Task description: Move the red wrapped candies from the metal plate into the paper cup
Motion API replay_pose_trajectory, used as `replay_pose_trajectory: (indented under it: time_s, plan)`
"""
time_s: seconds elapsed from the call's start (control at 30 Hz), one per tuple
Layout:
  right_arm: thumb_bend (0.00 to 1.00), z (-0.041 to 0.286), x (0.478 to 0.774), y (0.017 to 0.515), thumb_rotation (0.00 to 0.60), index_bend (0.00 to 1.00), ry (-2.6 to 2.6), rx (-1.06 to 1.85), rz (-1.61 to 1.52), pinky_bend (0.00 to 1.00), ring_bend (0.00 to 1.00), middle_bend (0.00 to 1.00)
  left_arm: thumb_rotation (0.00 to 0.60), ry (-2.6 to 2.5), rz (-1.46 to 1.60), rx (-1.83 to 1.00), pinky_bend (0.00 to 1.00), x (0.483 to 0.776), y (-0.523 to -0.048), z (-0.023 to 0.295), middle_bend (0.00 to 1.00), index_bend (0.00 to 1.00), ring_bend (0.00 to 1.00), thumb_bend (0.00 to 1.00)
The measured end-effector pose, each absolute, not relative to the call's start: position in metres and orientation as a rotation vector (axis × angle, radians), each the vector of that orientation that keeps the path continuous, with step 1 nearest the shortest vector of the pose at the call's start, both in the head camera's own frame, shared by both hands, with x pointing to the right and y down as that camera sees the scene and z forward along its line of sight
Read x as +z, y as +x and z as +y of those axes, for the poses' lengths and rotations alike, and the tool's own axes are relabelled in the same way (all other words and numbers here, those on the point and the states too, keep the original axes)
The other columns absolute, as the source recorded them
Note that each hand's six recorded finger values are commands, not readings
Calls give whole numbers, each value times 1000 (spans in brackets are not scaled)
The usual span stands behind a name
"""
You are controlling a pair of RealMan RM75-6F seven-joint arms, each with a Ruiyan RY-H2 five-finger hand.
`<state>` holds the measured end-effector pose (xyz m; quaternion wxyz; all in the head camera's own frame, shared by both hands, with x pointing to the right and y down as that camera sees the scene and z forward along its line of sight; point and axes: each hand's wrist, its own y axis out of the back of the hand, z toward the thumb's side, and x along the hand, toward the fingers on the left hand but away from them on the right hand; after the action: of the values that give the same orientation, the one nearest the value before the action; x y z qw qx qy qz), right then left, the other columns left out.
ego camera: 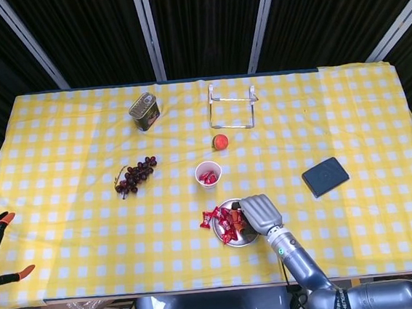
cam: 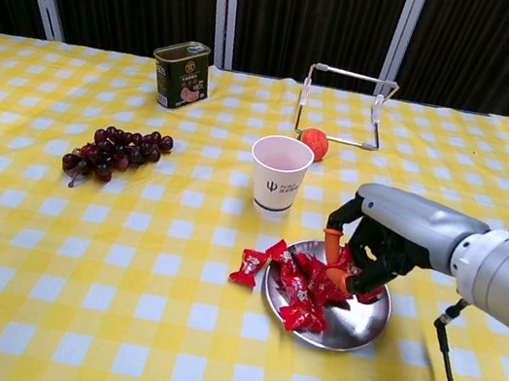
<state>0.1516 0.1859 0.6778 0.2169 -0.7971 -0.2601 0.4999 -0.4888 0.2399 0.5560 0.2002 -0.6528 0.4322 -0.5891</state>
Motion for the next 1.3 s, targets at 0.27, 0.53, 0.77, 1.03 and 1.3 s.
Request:
replay_pose_trajectory:
  time_s: [0.27,0.53,0.77,1.03,1.3]
  plan:
    - [579,170,664,147,600,661,-2194,1353,-763,1000,915,777,600,-1828,1209,-1649,0,556,-489,240,0,0,0,50]
    - [579,148,650,132,600,661,-2186,1293,-815,1000,915,777,600,-1829,1214,-1652,0,557,-489,240,0,0,0,50]
    - [579,125,648,118,600,661,-2174,1275,-857,1000,915,777,600,-1832,1218,-1656,0,557,-490,239,0,0,0,50]
    - [579,100,659,106,600,661,-2147,1285,-888,1000,915,777,600,-1844,1223,-1663,0,559,-490,238,0,0,0,50]
    - [580,81,668,87,600,661,-2135,1268,-912,1000,915,777,600,-1855,1234,-1675,0,560,-492,238,0,0,0,50]
